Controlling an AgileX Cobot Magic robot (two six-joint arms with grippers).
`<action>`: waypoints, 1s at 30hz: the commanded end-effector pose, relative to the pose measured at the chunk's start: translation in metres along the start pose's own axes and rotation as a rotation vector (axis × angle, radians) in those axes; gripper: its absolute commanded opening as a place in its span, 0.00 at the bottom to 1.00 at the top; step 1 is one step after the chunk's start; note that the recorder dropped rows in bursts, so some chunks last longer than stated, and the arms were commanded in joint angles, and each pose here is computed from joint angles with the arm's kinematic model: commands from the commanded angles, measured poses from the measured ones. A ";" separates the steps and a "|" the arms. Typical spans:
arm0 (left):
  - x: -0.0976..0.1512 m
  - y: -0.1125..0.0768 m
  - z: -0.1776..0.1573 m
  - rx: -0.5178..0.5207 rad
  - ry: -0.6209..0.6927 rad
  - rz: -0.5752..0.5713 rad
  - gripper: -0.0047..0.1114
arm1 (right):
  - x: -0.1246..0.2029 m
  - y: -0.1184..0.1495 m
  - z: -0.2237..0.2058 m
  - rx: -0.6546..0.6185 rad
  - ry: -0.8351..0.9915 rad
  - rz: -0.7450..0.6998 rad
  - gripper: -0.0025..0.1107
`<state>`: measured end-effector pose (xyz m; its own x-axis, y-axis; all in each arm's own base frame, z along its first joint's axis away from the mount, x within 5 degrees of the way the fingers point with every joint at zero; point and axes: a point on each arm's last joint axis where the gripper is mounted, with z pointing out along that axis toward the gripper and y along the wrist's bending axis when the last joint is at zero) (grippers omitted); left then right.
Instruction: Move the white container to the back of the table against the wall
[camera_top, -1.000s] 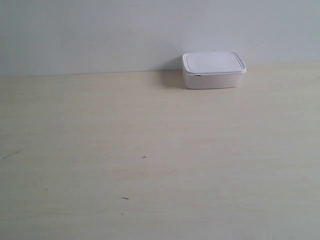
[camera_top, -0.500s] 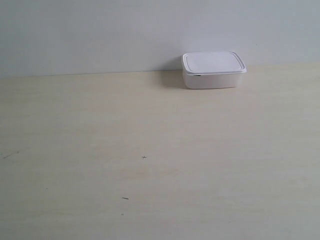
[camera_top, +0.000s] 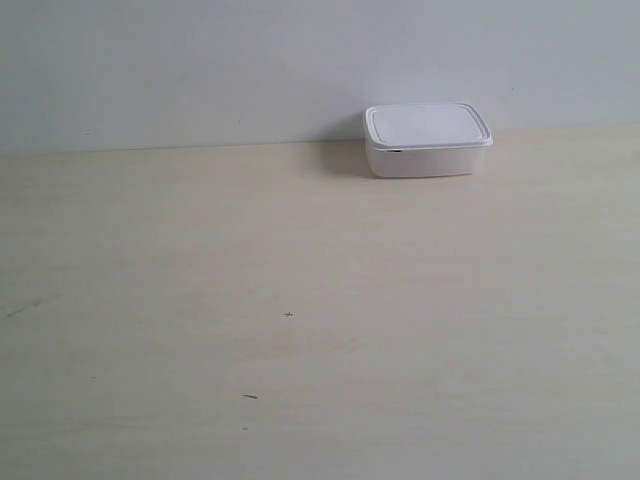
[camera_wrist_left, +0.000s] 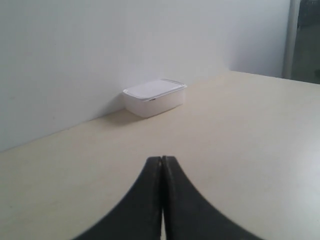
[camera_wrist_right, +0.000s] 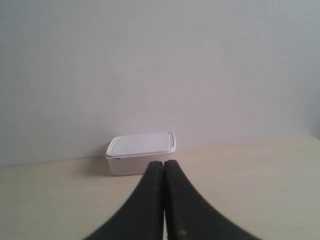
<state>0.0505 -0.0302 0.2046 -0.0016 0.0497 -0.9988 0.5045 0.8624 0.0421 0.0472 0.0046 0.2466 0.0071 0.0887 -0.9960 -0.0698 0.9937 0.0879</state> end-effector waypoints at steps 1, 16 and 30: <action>0.000 0.000 -0.002 -0.001 -0.020 0.007 0.04 | 0.004 -0.001 0.000 0.010 0.001 -0.022 0.02; 0.017 0.011 -0.005 -0.236 0.176 -0.024 0.04 | 0.041 -0.007 0.008 0.035 0.032 -0.130 0.02; 0.021 0.025 -0.010 -0.506 0.211 -0.062 0.04 | 0.048 -0.008 0.008 0.036 0.094 -0.129 0.02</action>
<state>0.0546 -0.0034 0.1862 -0.2197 0.0458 -0.9745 0.0286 0.9988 0.0405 0.0564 0.0023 0.2007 -0.0631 -0.0377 -0.9973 -0.0421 0.9985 -0.0351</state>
